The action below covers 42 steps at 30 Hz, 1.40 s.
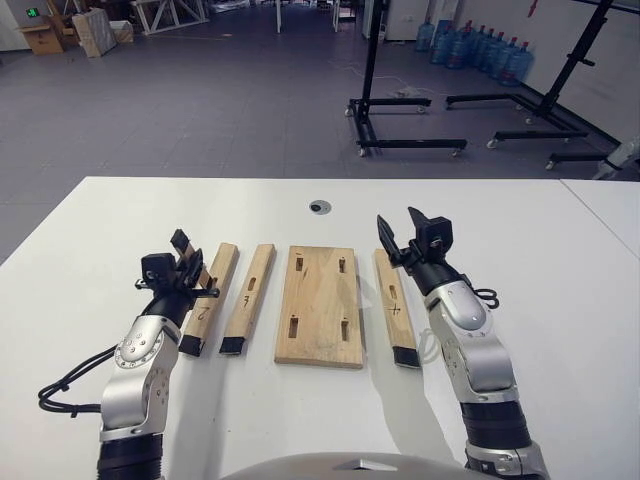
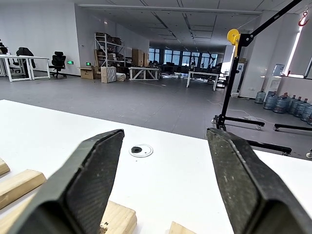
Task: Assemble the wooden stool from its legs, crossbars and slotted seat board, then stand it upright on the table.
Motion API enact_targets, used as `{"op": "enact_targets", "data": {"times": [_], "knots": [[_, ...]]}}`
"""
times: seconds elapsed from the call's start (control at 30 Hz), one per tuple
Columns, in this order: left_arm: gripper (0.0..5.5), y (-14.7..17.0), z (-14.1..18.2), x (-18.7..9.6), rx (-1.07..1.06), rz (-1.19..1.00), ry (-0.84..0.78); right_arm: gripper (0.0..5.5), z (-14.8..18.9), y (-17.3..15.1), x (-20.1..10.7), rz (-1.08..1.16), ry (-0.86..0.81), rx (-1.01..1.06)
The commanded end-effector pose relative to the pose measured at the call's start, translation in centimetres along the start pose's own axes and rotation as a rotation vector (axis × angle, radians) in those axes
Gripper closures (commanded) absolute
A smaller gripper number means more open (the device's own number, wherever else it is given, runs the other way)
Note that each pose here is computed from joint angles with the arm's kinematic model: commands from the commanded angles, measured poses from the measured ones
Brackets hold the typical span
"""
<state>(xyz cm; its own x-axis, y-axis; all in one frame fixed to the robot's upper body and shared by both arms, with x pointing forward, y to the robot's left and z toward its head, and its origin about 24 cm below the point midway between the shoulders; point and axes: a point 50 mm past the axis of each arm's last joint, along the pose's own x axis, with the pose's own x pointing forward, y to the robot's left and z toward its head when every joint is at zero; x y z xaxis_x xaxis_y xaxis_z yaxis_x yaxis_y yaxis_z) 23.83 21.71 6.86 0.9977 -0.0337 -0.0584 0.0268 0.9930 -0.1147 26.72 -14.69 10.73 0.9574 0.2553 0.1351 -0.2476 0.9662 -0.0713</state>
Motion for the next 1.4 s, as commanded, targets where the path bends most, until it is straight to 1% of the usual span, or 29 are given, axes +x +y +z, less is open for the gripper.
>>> {"op": "enact_targets", "data": {"times": [0.03,0.57,0.8,0.97,1.4], "knots": [[5.11,-0.6,0.3,0.7,0.006,-0.01,-0.02,2.42,0.1,0.1,0.4,0.009,0.002,-0.003],[5.11,-0.2,-0.4,1.4,0.066,0.012,0.019,2.42,0.1,0.3,0.6,0.011,-0.001,0.002],[5.11,0.4,-1.1,1.1,0.078,0.03,0.057,2.42,0.2,0.4,0.6,0.008,-0.002,0.006],[5.11,0.2,-1.7,1.1,0.091,0.021,0.095,2.42,0.2,0.3,0.6,0.009,0.0,0.003],[5.11,-0.4,-3.3,-0.1,0.111,0.055,0.162,2.42,0.1,0.3,0.7,0.009,-0.006,-0.022]]}}
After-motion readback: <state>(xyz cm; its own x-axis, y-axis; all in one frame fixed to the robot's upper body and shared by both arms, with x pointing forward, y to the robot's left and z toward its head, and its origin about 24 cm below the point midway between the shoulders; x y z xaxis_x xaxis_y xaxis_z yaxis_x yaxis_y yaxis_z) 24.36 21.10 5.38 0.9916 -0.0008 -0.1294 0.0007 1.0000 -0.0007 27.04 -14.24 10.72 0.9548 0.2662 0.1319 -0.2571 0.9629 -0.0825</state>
